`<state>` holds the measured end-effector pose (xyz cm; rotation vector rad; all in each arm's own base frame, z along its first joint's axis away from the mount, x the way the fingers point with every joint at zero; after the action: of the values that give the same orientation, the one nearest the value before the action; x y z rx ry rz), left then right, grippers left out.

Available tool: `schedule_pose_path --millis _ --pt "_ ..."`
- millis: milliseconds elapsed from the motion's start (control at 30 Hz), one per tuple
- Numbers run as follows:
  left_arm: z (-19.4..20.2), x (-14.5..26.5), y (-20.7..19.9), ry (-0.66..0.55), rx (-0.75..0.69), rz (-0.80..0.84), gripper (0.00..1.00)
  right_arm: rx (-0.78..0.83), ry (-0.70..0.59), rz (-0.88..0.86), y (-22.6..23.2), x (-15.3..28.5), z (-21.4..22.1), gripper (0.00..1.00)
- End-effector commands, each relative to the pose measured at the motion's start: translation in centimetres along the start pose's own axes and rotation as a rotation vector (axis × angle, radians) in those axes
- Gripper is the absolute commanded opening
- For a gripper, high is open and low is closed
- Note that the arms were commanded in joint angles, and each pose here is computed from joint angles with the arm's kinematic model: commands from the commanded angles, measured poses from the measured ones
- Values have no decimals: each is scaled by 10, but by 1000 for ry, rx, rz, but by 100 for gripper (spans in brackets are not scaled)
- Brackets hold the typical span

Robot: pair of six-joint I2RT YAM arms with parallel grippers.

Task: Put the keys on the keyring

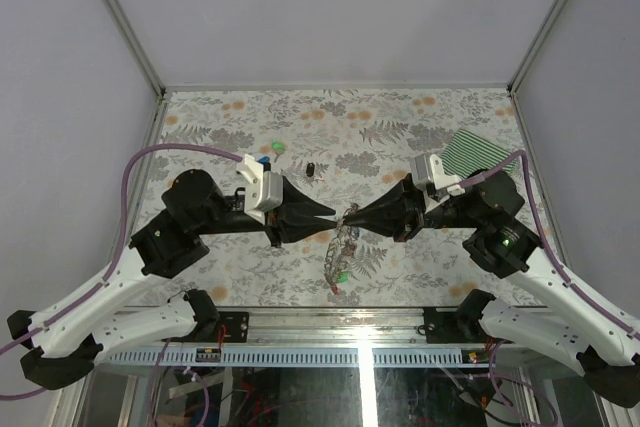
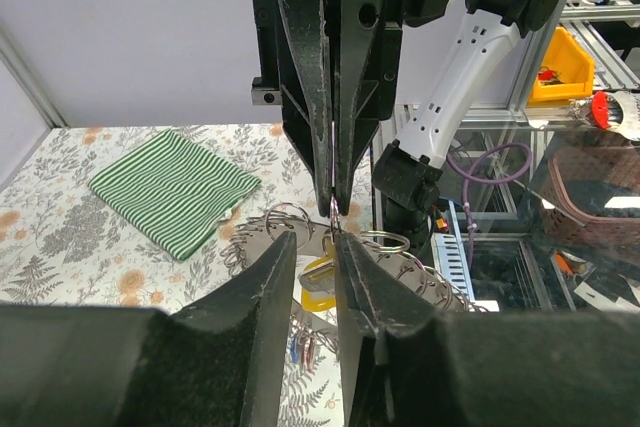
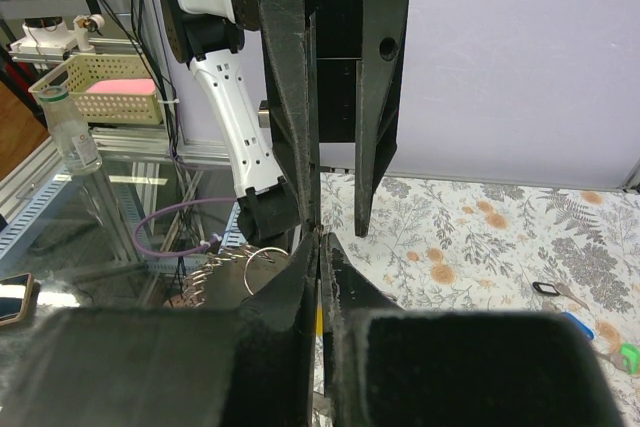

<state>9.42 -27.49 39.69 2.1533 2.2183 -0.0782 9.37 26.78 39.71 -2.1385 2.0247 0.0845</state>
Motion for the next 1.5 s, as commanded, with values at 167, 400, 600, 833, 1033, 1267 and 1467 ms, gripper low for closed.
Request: schedule_pose_path --millis 167,400,600,833,1033,1267,1467 --pt "-16 3 -4 -74 -33 5 25 123 -116 20 1 2 -40 0" --pt "-17 2 -5 -80 -34 12 27 125 -119 36 0 3 -40 0" --pt "-15 1 -4 -75 -28 14 29 125 -121 42 -1 3 -40 0" --pt "-10 -6 -1 -68 -9 22 28 122 -129 28 0 1 -42 0" --pt "-9 -11 -1 -66 -8 42 25 121 -132 22 0 1 -41 0" --pt "-11 -13 -1 -75 -10 53 11 114 -123 22 0 1 -38 0" --pt "-16 -11 -4 -86 -13 56 0 110 -112 33 -2 1 -33 0"
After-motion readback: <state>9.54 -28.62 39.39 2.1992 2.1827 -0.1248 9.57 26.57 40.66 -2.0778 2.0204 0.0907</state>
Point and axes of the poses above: each gripper's point midway between its finger pads, its own x axis back along the fingers, its own y axis along the line the jaws close on, z = x × y, the point moved 2 cm from there along x, back along the fingers, and after that the axes turned 3 degrees about x, right-handed, at the moved point
